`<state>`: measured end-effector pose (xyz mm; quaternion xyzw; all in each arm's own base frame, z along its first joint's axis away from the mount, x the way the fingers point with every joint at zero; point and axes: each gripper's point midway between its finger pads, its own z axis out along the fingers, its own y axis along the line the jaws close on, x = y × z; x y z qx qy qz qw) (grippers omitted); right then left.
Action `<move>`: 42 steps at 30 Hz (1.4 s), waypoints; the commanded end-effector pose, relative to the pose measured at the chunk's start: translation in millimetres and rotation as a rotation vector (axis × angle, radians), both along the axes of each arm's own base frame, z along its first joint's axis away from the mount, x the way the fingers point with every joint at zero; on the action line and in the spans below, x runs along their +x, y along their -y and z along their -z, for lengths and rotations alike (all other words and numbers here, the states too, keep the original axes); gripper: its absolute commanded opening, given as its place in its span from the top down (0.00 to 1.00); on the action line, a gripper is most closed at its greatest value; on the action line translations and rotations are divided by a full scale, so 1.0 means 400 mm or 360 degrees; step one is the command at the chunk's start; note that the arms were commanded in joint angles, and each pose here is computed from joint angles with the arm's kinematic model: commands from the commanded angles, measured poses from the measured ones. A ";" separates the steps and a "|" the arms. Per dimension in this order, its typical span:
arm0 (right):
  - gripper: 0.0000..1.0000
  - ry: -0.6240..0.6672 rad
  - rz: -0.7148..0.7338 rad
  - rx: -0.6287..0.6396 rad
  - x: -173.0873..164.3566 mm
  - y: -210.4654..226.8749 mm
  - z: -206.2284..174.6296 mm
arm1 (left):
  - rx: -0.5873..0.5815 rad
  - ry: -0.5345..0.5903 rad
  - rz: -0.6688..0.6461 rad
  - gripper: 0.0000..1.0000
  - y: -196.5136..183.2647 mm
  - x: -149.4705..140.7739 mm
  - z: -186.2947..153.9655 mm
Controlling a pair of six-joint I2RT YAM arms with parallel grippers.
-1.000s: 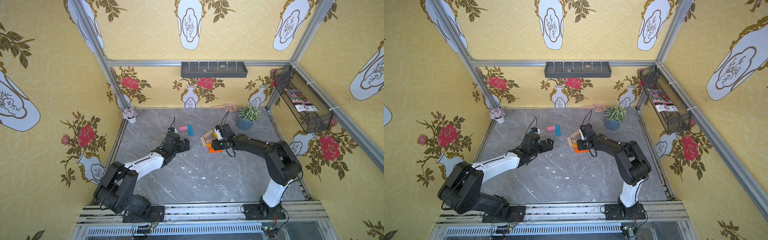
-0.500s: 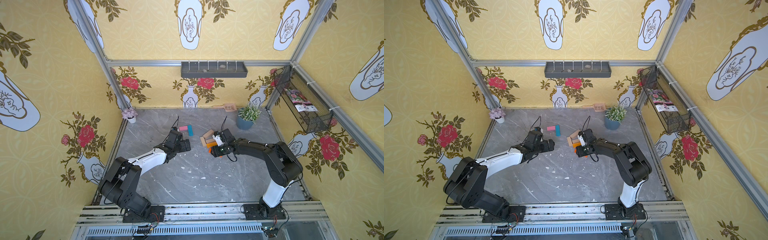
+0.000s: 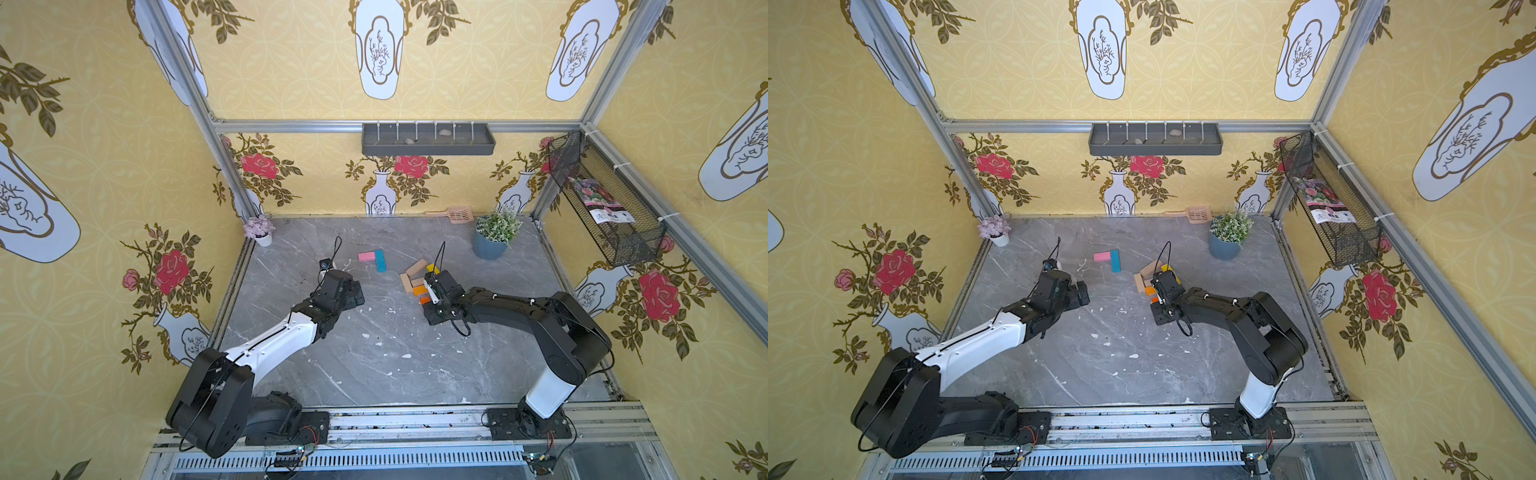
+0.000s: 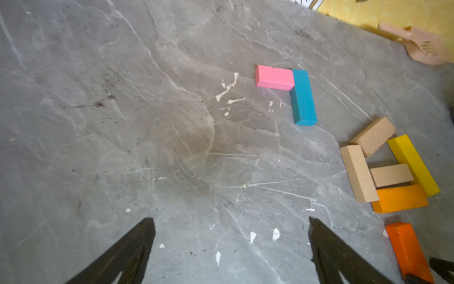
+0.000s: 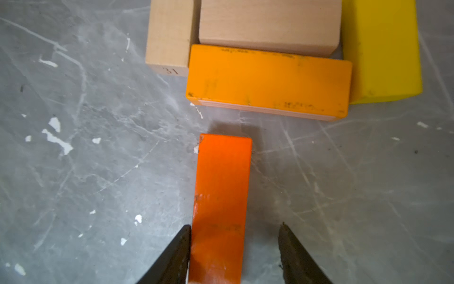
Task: Assemble a giraffe with building blocks
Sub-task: Pick up the building block from the center of the board, then assemble the building block at the center of the board.
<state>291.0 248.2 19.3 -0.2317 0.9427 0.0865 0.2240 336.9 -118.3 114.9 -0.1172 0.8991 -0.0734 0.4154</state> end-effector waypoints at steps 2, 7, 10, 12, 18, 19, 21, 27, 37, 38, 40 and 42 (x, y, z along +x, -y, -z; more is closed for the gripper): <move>0.60 0.0021 0.0053 -0.0054 0.009 0.008 0.002 | -0.0043 0.0120 -0.0168 0.01 -0.058 0.012 -0.029; 0.78 0.0043 0.0092 -0.0087 0.007 0.010 -0.004 | -0.0048 0.0077 -0.0129 0.01 -0.041 0.019 -0.017; 0.82 0.0051 0.0157 -0.0073 0.006 0.008 -0.018 | -0.0016 0.0032 -0.0126 0.01 -0.040 0.022 -0.010; 0.82 0.0053 0.0158 -0.0036 0.000 -0.009 -0.032 | 0.0006 0.0025 -0.0136 0.01 -0.045 0.023 -0.009; 0.82 0.0081 0.0129 0.0025 0.008 -0.093 -0.078 | 0.0008 0.0069 -0.0182 0.01 -0.062 0.016 -0.023; 0.82 0.0086 0.0120 0.0030 0.010 -0.109 -0.083 | 0.0011 0.0076 -0.0197 0.01 -0.067 0.013 -0.026; 0.81 0.0098 0.0091 0.0059 0.014 -0.157 -0.094 | 0.0014 0.0099 -0.0215 0.01 -0.076 0.008 -0.035; 0.80 0.0083 0.0120 0.0152 0.074 -0.277 -0.086 | 0.0018 0.0147 -0.0241 0.01 -0.089 0.001 -0.049; 0.79 -0.0006 0.0241 0.0125 0.175 -0.374 0.008 | 0.0032 0.0162 -0.0277 0.01 -0.104 -0.005 -0.055; 0.78 -0.0015 0.0257 0.0132 0.180 -0.373 0.011 | 0.0037 0.0162 -0.0276 0.01 -0.103 -0.004 -0.055; 0.77 -0.0014 0.0260 0.0163 0.186 -0.377 0.007 | 0.0053 0.0161 -0.0283 0.01 -0.107 -0.002 -0.056; 0.77 -0.0014 0.0267 0.0178 0.191 -0.378 0.003 | 0.0058 0.0158 -0.0284 0.01 -0.107 -0.003 -0.056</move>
